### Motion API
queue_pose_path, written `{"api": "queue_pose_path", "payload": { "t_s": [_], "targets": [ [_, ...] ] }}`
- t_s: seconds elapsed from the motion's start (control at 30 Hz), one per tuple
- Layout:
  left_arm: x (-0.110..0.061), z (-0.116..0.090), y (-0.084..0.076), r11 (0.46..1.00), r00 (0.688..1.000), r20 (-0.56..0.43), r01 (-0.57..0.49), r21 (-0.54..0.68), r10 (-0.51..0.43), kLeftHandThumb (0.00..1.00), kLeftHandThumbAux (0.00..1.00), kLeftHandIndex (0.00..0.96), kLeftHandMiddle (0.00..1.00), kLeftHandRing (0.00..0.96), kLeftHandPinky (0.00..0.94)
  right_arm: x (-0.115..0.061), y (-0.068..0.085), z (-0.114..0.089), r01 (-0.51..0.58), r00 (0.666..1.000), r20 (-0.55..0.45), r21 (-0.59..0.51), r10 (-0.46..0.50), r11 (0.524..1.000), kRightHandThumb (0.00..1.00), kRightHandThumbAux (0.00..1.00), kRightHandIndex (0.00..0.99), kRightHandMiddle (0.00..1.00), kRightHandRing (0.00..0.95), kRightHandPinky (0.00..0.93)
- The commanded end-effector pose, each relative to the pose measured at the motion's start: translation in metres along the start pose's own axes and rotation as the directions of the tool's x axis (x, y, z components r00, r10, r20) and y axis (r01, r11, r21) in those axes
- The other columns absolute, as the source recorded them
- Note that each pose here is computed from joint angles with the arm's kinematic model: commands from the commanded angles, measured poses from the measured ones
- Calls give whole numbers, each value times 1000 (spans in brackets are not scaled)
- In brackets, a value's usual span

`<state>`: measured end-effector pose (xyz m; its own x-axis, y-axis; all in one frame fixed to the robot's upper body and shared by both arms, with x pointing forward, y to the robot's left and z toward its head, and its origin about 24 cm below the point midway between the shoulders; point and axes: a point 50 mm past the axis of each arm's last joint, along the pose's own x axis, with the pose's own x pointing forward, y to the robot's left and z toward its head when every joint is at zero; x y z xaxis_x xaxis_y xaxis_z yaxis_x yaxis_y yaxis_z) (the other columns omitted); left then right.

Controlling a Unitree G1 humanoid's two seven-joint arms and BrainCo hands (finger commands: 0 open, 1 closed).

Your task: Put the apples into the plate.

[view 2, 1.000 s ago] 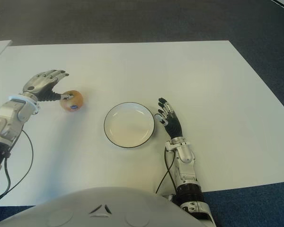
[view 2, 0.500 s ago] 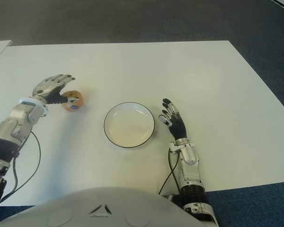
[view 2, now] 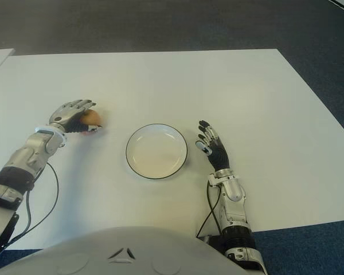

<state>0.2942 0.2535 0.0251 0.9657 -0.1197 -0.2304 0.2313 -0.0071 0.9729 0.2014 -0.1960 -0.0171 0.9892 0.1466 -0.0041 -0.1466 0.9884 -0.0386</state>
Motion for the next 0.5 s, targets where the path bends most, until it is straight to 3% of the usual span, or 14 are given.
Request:
{"api": "queue_pose_path", "payload": {
  "t_s": [0.03, 0.5],
  "targets": [
    [2, 4, -7, 1000, 1000, 5, 16, -23, -16, 233, 363, 10, 0, 0, 8, -31, -1, -34, 33, 980, -200, 51, -22, 998, 110, 469, 81, 64, 0, 0],
    [4, 4, -26, 998, 999, -18, 48, -52, -49, 226, 373, 14, 0, 0, 14, -33, -5, -31, 54, 981, -190, 30, -47, 998, 115, 493, 79, 42, 0, 0]
  ]
}}
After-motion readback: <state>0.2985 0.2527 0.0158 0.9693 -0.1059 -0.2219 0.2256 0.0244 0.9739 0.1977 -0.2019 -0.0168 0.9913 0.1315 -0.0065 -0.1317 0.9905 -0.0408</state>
